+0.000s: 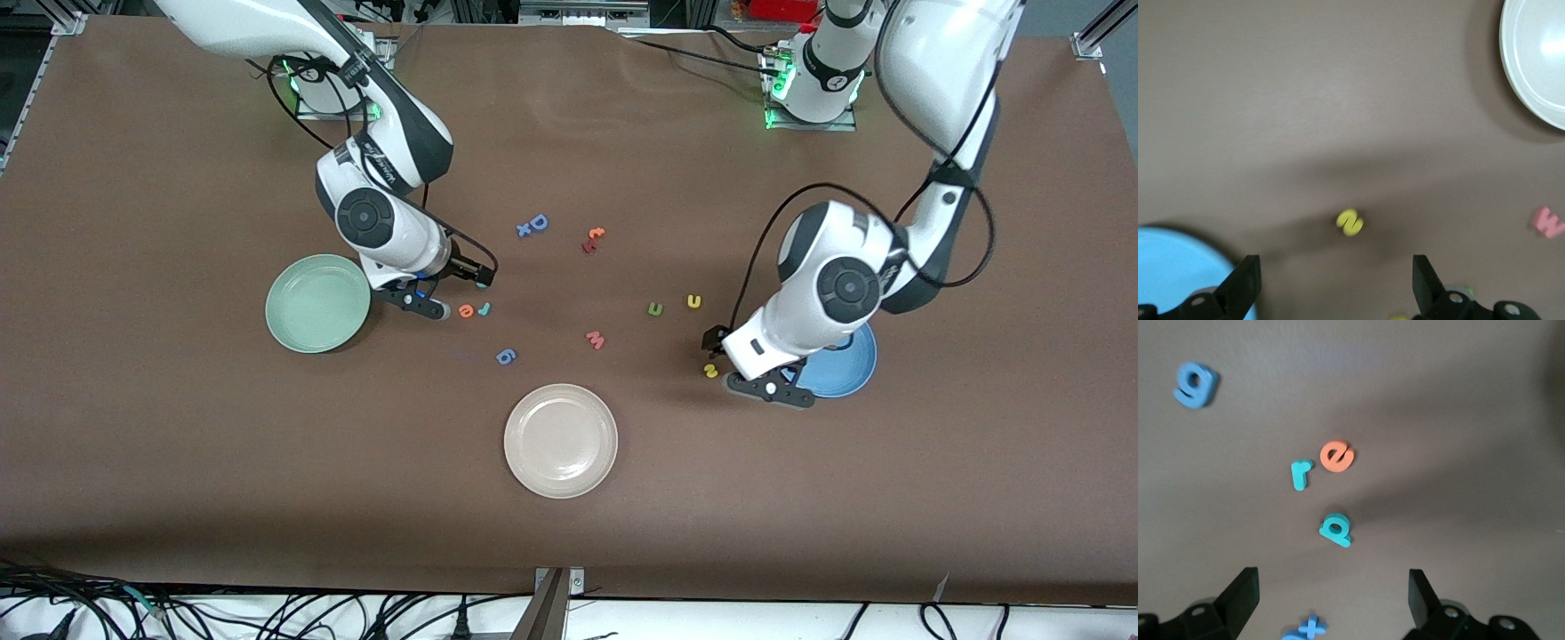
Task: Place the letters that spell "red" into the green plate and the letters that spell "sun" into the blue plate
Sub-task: 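Move the left gripper to the yellow z while the right gripper reaches the cyan p, then grasp the yellow z with the left gripper while the right gripper grasps the cyan p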
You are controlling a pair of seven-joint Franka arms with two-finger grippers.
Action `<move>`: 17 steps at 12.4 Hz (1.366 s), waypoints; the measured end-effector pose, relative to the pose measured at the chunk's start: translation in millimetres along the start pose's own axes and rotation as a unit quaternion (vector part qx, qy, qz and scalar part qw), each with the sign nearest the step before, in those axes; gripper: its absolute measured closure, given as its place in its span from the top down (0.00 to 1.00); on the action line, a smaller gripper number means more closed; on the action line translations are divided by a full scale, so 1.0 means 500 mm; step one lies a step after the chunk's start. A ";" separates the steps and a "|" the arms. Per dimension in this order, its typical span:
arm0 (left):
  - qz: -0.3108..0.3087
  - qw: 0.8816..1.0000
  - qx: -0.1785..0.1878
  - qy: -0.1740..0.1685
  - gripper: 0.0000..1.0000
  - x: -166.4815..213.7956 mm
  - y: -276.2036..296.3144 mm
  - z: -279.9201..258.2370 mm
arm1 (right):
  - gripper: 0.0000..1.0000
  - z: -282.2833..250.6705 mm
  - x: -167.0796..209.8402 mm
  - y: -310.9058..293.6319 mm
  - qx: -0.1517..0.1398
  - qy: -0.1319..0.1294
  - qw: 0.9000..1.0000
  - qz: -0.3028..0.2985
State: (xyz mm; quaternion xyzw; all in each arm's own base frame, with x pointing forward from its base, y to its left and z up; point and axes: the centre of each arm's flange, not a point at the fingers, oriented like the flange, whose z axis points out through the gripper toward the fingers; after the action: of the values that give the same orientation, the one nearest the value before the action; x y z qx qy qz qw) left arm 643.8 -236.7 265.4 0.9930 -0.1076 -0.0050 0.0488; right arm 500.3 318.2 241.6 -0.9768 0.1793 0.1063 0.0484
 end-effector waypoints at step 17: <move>0.027 1.000 0.006 -0.001 0.36 -0.036 0.010 0.192 | 0.46 0.152 -0.038 -0.016 -0.026 0.062 0.989 -0.133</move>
State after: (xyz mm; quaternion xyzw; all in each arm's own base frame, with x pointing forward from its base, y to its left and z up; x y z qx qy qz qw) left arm 623.1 -246.9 170.5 0.9900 -0.1347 -0.0044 0.0428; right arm 471.7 342.2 172.4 -0.9976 0.0478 0.0424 0.0258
